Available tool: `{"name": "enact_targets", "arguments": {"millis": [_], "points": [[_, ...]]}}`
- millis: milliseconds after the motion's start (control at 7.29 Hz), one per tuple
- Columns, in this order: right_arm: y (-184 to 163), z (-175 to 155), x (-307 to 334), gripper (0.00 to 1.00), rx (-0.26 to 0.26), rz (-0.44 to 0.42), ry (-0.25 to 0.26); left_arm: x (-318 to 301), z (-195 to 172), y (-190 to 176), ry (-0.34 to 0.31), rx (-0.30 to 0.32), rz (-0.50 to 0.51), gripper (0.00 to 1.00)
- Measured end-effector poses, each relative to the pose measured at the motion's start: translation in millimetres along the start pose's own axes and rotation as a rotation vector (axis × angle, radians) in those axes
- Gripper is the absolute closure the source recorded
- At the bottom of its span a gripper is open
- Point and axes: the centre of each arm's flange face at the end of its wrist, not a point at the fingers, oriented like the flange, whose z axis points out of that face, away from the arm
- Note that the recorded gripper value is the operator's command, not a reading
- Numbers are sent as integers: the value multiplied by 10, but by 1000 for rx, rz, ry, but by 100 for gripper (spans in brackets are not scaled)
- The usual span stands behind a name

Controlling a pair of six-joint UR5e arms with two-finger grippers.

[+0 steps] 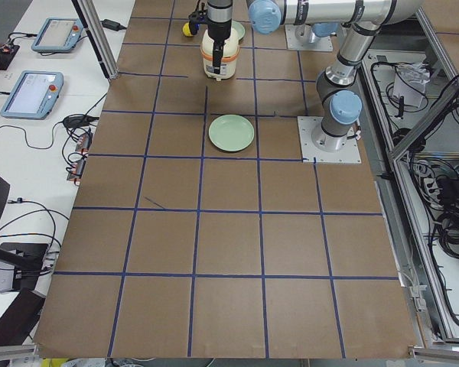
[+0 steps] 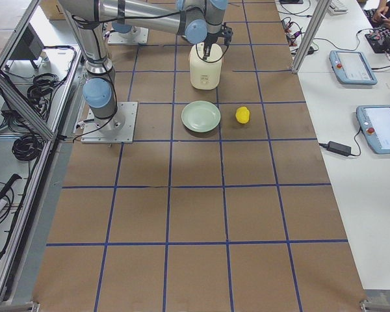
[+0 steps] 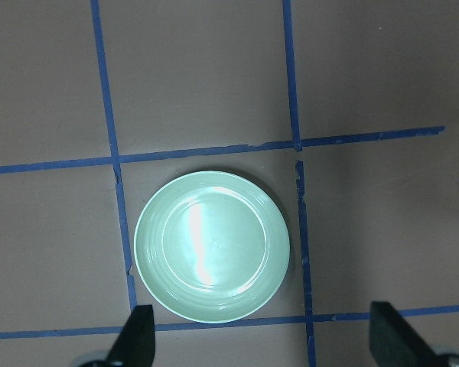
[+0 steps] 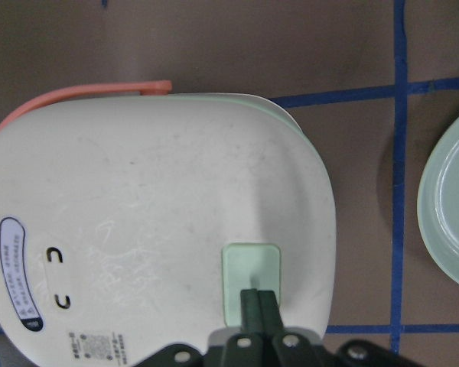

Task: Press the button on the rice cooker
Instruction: 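Lower the right gripper and press down on the green lid button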

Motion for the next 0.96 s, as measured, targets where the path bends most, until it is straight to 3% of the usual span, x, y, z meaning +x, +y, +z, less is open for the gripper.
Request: {"name": "enact_targets", "arguments": {"millis": [961], "points": [[-22,68,-16,91,-14,5,-2,2,0,0,0,0,0,0]]}}
